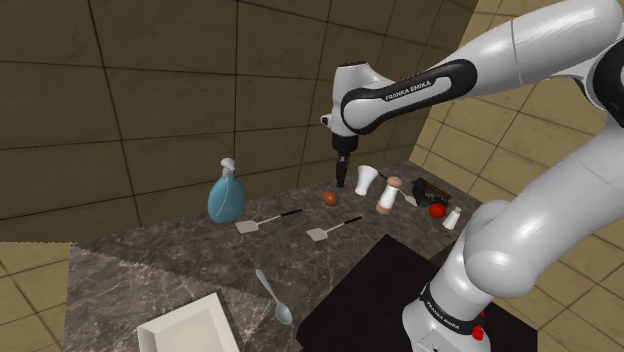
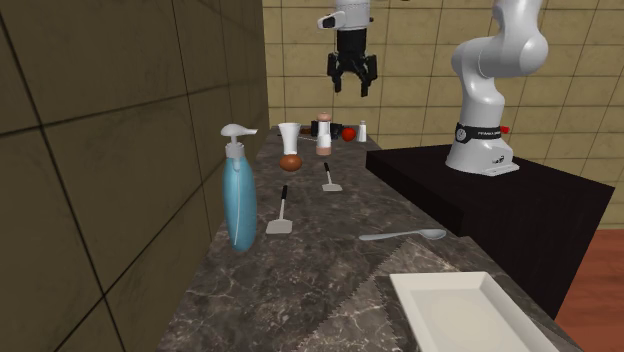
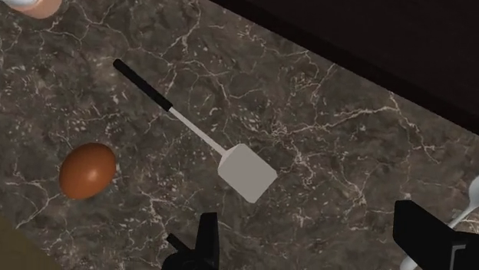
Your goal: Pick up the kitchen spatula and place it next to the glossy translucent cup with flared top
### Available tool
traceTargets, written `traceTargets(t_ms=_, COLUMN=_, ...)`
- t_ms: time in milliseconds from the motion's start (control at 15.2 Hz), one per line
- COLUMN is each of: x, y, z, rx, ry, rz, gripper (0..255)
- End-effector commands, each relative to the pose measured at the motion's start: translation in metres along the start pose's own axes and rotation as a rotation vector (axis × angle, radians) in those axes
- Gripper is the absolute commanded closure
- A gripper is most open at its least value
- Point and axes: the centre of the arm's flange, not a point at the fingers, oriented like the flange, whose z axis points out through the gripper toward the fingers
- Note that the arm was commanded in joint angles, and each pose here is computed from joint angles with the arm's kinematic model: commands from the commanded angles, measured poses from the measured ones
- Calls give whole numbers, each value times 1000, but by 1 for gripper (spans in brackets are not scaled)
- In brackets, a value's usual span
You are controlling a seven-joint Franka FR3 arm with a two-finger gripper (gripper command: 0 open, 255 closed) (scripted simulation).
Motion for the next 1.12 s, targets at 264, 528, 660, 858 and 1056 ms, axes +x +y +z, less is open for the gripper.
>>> traceTargets(t_ms=264, x=56, y=21, z=51, rx=-1, ry=29, rz=-181, gripper=0)
traceTargets(t_ms=528, x=94, y=30, z=83, rx=-2, ry=47, rz=-300, gripper=0)
traceTargets(t_ms=660, x=113, y=33, z=99, rx=-2, ry=57, rz=-359, gripper=0)
traceTargets(t_ms=858, x=143, y=35, z=123, rx=-2, ry=70, rz=-448, gripper=0)
traceTargets(t_ms=1056, x=173, y=34, z=146, rx=-2, ry=84, rz=-537, gripper=0)
